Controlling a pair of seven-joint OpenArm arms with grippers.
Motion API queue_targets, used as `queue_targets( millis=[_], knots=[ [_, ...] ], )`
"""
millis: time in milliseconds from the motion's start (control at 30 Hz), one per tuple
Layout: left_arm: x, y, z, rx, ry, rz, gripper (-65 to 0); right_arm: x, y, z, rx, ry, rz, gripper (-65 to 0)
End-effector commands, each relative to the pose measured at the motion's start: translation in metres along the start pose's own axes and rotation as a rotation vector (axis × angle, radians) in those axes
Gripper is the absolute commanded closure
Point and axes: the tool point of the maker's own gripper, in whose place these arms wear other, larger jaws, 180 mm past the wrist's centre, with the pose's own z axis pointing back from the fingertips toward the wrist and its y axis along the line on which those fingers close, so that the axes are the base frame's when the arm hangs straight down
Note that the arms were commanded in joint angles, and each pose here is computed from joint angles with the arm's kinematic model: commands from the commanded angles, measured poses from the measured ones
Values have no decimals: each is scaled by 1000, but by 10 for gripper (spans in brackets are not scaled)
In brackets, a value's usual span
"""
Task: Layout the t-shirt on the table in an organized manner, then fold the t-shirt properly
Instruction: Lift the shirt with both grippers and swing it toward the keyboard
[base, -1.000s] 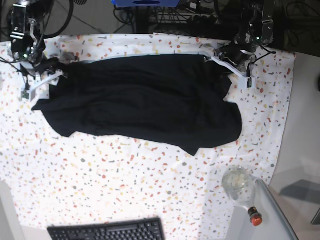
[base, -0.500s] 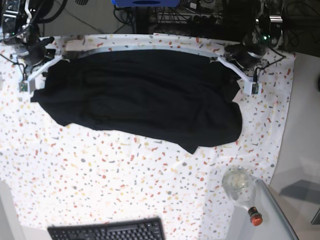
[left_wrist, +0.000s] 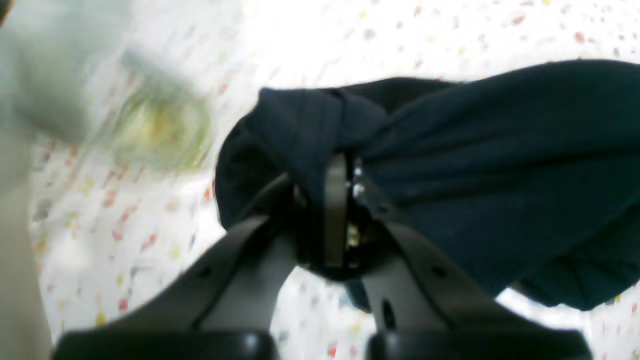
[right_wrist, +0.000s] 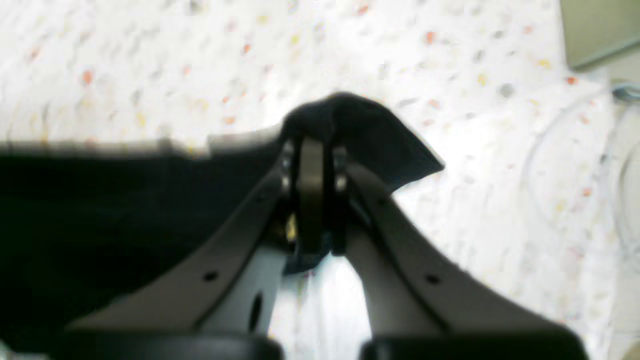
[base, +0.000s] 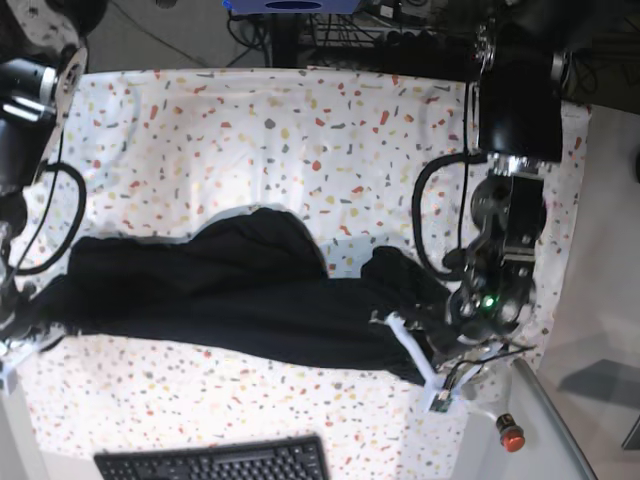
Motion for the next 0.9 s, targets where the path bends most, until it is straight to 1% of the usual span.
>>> queue_targets(
  millis=[0,67,133,200,267,400,433,533,633,700,767,867],
  knots=[
    [45,4,0,14,-80,-10,0,55,-13,10,-32,-131,-2,0],
    [75,-3,-10,8,-101,-16,0,89,-15,11,-50,-187,41,0],
    [112,-9,-15,2,-155,-19,0,125,-11,18,-62,-248,126,0],
    [147,-16,-14,-5,-211,-24,0,154,-11,30,-84,-292,188,0],
    [181,-26,-7,-20,-264,-28,0,182,-14,43,-109,-338,220,0],
    [242,-37,23,-44,-390,-25,0,244,-28,96,-178,-499,255,0],
    [252,-39,31,-45,-420,-27,0,257,-30,114,-195,-549,264,0],
    [275,-39,60,-38,-521,-38,0,280,-40,162,-262,-640,293,0],
    [276,-42,86,-34,-607,-41,0,287,-40,210,-321,-709,326,0],
    [264,-43,98,-28,-641,-44,0,267,-44,227,-362,-700,329,0],
    [233,-41,95,-16,-609,-45,0,239,-45,236,-386,-685,327,0],
    [174,-38,84,-9,-532,-45,0,182,-38,222,-370,-607,322,0]
  ],
)
